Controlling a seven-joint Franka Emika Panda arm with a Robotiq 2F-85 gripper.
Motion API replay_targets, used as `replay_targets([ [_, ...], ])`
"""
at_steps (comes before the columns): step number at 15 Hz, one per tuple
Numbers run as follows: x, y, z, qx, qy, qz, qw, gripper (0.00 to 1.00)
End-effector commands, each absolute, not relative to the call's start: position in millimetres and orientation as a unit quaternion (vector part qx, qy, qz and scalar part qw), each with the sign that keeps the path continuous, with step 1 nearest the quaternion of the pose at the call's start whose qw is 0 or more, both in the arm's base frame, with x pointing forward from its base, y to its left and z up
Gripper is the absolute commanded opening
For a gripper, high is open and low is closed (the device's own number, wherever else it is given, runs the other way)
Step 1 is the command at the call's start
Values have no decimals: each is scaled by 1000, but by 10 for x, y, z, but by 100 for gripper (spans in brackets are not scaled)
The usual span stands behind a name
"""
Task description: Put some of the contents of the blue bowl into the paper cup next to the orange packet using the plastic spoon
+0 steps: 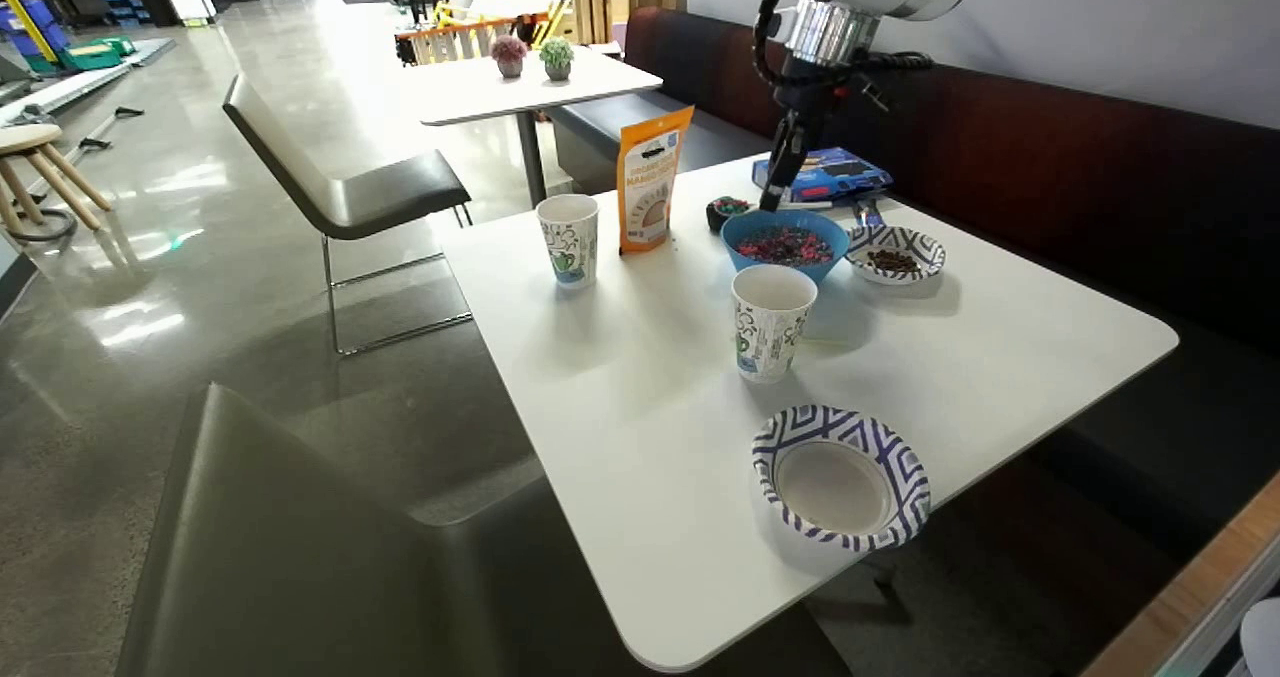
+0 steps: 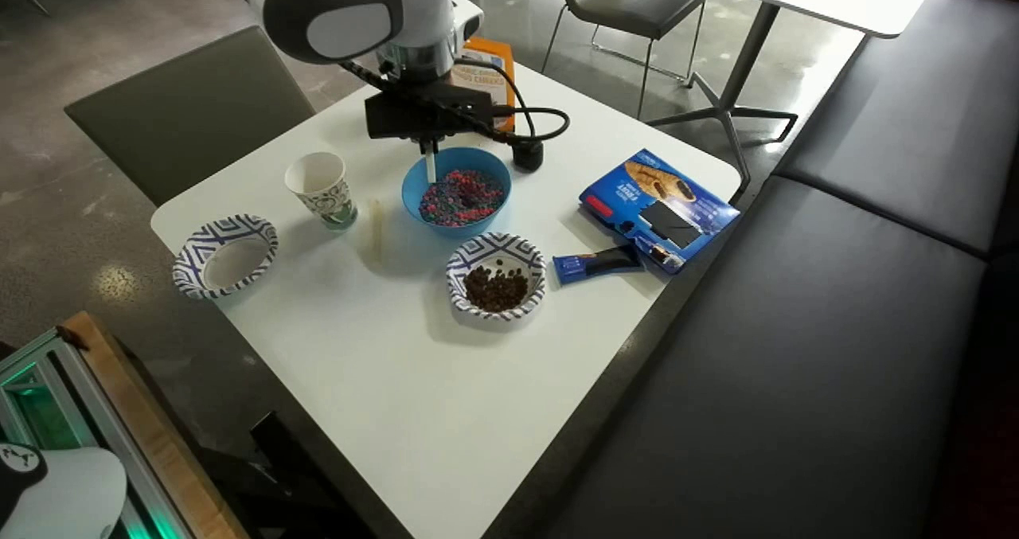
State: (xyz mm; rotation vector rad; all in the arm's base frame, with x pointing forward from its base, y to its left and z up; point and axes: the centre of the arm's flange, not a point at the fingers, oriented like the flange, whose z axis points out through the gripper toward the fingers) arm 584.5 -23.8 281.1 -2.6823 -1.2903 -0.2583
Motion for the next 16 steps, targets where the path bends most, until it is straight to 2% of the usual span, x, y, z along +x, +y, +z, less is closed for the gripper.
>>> replay_targets([
  [1,5826,140,3038,-891,-444,-64,73,4],
  [9,6200,847,3458,-879,-469,-36,76,4],
  [16,6751,1331,3660,-879,-465,-37,93,4],
])
